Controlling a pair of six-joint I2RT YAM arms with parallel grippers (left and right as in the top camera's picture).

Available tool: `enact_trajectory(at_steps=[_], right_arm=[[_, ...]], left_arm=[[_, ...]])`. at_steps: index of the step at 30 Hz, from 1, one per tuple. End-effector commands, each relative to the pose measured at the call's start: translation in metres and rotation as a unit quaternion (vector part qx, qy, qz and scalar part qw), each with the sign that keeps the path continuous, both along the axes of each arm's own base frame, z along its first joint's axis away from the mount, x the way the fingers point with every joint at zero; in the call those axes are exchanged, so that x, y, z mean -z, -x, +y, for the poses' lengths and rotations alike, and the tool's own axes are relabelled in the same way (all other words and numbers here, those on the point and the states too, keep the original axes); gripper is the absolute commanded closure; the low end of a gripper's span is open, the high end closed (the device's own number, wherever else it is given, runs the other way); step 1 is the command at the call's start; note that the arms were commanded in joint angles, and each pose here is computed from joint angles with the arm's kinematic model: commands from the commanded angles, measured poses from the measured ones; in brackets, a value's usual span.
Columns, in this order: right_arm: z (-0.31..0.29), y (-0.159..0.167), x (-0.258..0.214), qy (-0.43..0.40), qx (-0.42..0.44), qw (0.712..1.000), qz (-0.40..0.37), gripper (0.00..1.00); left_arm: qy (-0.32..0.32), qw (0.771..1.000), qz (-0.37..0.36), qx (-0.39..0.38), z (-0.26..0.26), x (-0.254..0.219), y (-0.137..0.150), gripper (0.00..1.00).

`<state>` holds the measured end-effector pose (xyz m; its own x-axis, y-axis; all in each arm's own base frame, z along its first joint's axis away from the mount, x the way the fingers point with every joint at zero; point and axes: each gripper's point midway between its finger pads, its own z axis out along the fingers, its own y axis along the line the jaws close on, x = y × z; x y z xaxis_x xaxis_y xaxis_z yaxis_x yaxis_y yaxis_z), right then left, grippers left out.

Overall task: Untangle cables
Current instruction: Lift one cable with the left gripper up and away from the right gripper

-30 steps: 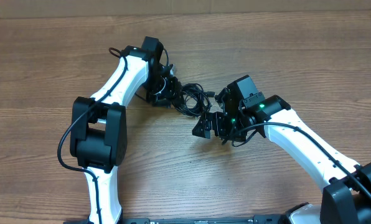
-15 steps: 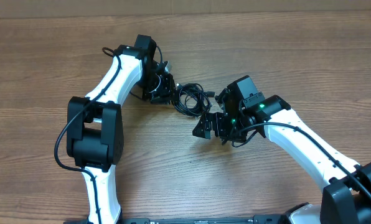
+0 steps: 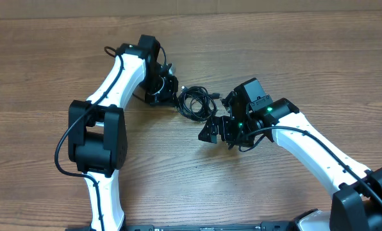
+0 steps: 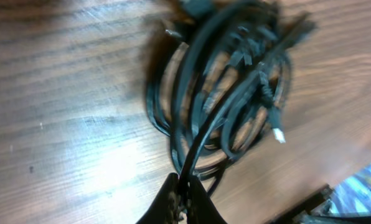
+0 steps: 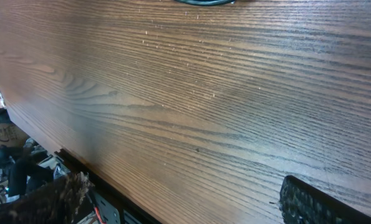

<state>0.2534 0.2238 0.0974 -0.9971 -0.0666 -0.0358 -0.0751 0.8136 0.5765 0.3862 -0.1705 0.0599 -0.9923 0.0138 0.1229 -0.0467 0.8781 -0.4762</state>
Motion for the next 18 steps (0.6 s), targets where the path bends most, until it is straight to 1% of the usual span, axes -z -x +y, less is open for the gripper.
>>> enact_trajectory(at_steps=[1,5,7,8,10,12,16,18], right_arm=[[-0.004,0.000,0.006,0.017,0.009,1.000,0.001,0.00],[-0.019,-0.009,0.015,0.065,0.067,0.996,0.005,0.00],[-0.019,-0.010,0.015,0.067,0.069,0.995,0.004,0.00],[-0.019,-0.010,0.015,0.067,0.069,0.995,0.004,0.00],[-0.019,-0.010,0.015,0.067,0.069,0.995,0.005,0.00],[-0.020,-0.009,0.015,0.067,0.069,0.995,0.005,0.00],[-0.020,-0.008,0.015,0.069,0.068,0.995,0.008,0.00],[-0.021,-0.006,0.016,0.071,0.068,0.995,0.012,0.00]], left_arm=[[0.028,0.999,-0.040,0.017,-0.011,-0.043,-0.012,0.96],[0.050,0.994,-0.084,0.044,-0.023,-0.092,-0.011,0.96],[0.067,0.991,-0.108,0.051,-0.031,-0.116,-0.008,0.96],[0.084,0.986,-0.131,0.059,-0.038,-0.139,-0.004,0.96],[0.106,0.979,-0.159,0.067,-0.046,-0.165,0.000,0.96],[0.132,0.971,-0.187,0.075,-0.052,-0.192,0.005,0.96],[0.201,0.943,-0.250,0.091,-0.065,-0.252,0.017,0.96],[0.216,0.934,-0.274,0.076,-0.065,-0.276,0.020,0.96]])
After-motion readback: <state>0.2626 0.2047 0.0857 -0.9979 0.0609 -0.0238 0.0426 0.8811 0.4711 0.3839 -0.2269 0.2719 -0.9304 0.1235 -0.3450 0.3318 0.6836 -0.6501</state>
